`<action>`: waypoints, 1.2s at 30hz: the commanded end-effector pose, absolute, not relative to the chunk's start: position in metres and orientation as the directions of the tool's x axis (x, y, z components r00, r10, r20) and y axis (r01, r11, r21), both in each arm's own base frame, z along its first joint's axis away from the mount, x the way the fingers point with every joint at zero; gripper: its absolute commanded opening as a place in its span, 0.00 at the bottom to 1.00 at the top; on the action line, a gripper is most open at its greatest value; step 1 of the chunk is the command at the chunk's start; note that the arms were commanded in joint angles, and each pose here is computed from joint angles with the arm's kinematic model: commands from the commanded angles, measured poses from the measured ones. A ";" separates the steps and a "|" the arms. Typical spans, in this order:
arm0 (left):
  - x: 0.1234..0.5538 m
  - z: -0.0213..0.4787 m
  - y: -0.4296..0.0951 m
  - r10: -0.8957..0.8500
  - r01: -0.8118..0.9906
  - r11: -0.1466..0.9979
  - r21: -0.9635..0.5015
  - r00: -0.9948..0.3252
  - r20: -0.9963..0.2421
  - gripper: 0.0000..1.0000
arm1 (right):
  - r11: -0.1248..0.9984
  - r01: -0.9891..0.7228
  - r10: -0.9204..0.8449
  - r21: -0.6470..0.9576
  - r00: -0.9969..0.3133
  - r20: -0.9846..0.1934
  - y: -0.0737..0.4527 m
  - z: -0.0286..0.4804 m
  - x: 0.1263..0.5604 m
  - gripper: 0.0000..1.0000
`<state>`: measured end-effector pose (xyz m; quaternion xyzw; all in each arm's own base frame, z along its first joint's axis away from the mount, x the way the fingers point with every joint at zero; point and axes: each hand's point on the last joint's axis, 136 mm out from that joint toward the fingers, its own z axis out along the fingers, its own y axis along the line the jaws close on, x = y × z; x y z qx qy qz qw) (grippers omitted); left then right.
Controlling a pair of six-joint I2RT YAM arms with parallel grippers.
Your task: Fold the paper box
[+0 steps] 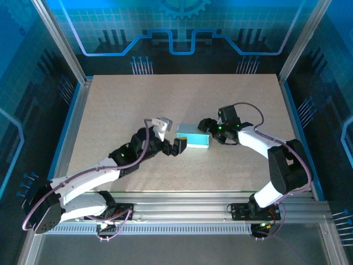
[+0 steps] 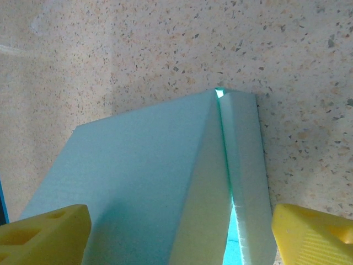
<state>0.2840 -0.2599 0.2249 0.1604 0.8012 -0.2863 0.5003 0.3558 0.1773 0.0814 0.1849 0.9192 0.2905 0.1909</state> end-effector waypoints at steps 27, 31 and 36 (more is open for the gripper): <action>0.367 0.096 -0.253 -0.214 0.062 0.793 -0.606 -0.903 -0.372 0.54 | 0.766 0.200 0.416 0.610 -0.879 -0.233 0.176 0.073 0.348 0.86; 0.362 0.079 -0.249 -0.209 0.044 0.804 -0.594 -0.913 -0.350 0.49 | 0.772 0.205 0.415 0.602 -0.880 -0.233 0.173 0.069 0.346 0.86; 0.357 0.061 -0.246 -0.209 0.023 0.812 -0.583 -0.922 -0.327 0.47 | 0.784 0.217 0.412 0.582 -0.883 -0.226 0.167 0.059 0.339 0.85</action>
